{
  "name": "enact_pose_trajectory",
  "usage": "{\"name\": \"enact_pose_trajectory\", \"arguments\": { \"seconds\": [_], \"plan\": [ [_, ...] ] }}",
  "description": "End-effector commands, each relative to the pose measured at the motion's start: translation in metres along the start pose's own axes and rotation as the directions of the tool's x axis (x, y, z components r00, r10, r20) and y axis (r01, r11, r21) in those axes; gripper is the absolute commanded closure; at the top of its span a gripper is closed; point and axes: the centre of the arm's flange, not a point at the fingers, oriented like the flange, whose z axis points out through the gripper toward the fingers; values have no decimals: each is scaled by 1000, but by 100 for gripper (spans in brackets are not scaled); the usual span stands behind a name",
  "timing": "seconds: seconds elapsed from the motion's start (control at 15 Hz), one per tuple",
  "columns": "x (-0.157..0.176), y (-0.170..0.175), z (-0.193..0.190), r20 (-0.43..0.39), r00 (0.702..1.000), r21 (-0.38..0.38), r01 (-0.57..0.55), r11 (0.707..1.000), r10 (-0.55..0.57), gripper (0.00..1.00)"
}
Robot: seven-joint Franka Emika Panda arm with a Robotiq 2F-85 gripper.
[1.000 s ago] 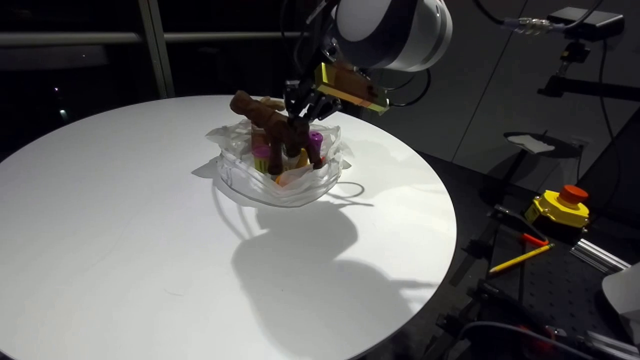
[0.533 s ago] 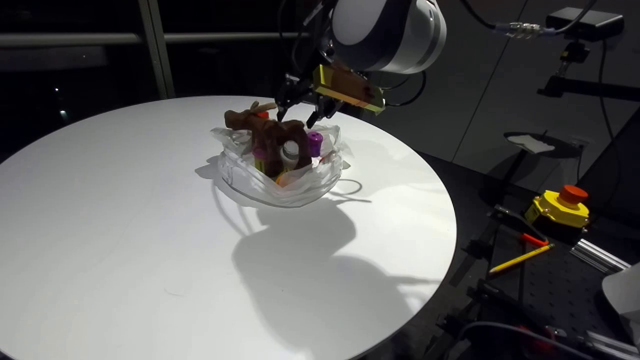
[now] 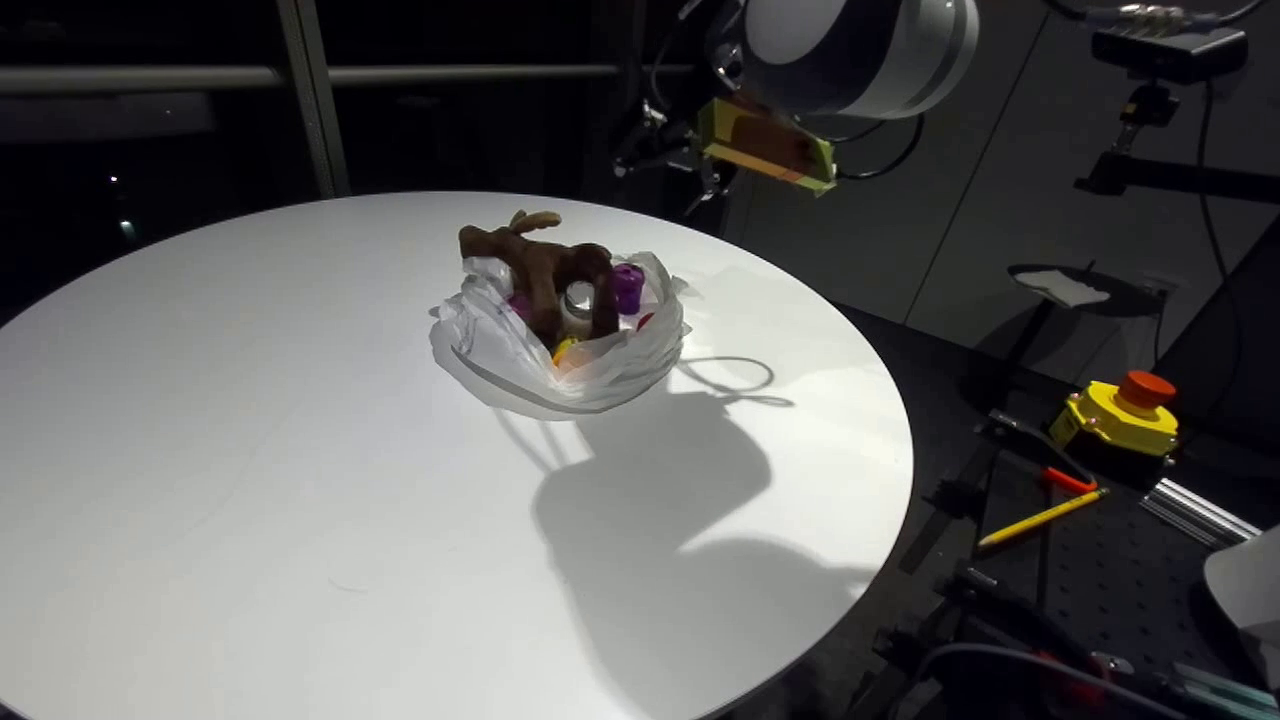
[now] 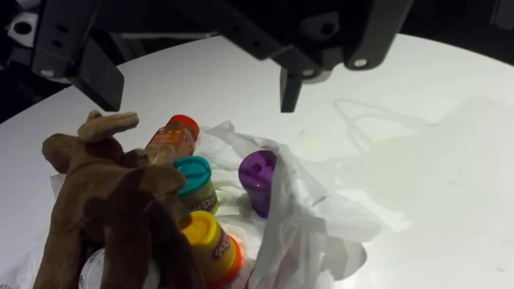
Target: Pick up the objects from the table and put them on the plastic
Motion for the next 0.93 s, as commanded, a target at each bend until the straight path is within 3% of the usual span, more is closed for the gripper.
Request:
{"name": "enact_pose_trajectory", "arguments": {
  "seconds": [0.0,0.2,0.4,0.53,0.6,0.87],
  "plan": [
    [-4,0,-87,-3,1000,-57,-1,998,1,0],
    [-12,21,-109,107,994,-117,10,993,3,0],
    [-29,43,-107,275,960,-166,111,980,-62,0],
    [-42,46,-111,355,930,-148,159,976,-98,0],
    [-27,60,-45,303,949,-193,155,969,-91,0],
    [-37,54,-60,350,931,-160,171,972,-106,0]
  ]
}}
